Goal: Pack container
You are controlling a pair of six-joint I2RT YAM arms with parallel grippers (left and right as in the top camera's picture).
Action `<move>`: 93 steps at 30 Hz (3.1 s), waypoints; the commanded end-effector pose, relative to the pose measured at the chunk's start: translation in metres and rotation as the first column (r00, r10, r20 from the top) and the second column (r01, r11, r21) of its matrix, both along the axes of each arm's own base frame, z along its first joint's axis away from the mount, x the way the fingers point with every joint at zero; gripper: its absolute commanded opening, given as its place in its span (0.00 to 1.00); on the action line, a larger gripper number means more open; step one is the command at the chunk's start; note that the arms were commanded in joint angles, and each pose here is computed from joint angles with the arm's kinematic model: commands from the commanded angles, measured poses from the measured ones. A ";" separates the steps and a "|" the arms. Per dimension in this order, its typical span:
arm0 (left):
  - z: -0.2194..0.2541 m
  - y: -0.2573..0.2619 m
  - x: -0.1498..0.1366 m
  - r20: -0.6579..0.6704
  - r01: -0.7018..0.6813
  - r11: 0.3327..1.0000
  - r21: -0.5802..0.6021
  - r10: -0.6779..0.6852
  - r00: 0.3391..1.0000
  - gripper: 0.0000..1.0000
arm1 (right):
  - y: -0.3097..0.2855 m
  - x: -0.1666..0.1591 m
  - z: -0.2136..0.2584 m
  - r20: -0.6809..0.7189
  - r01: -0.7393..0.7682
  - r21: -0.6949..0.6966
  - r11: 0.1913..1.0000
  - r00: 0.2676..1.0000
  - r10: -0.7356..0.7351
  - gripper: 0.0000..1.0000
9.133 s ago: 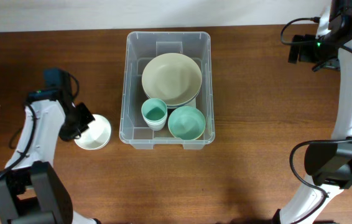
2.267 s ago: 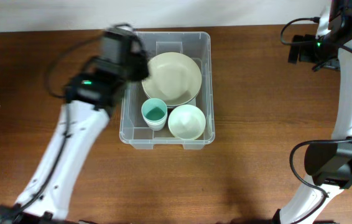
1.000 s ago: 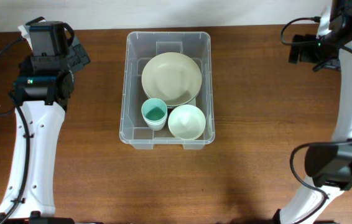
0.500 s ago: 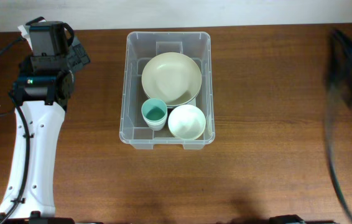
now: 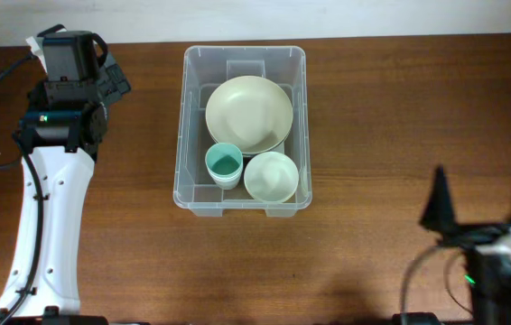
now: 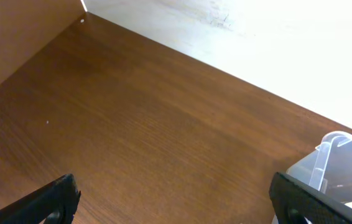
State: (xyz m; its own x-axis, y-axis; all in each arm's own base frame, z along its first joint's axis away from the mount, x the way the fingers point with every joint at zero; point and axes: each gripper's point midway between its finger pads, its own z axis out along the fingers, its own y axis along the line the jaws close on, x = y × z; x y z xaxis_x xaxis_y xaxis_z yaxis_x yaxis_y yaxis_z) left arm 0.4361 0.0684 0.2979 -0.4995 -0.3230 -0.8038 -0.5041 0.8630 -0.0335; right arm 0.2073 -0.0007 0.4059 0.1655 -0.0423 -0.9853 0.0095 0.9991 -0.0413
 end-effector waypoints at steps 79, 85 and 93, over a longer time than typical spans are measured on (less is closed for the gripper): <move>0.003 0.002 -0.007 -0.018 -0.003 1.000 0.017 0.003 1.000 1.00 | 0.007 0.039 -0.247 -0.231 -0.057 0.001 0.998 0.971 0.056 0.99; 0.052 0.001 -0.059 0.056 -0.001 1.000 0.014 0.000 0.998 1.00 | 0.007 0.039 -0.247 -0.231 -0.057 0.001 0.998 0.971 0.056 0.99; 0.180 0.001 -0.236 0.479 -0.010 1.000 0.016 0.001 0.878 1.00 | 0.007 0.039 -0.247 -0.231 -0.057 0.001 0.998 0.971 0.056 0.99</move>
State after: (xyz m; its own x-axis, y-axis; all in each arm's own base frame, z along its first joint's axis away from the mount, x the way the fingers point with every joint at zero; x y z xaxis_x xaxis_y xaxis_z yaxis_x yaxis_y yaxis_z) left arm 0.2750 0.0675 0.4365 -0.2180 -0.3213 -0.9215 -0.4671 0.8634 -0.1906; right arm 0.2463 0.0067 0.1598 -0.0651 -0.0432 -0.9969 -0.0566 0.9976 -0.0395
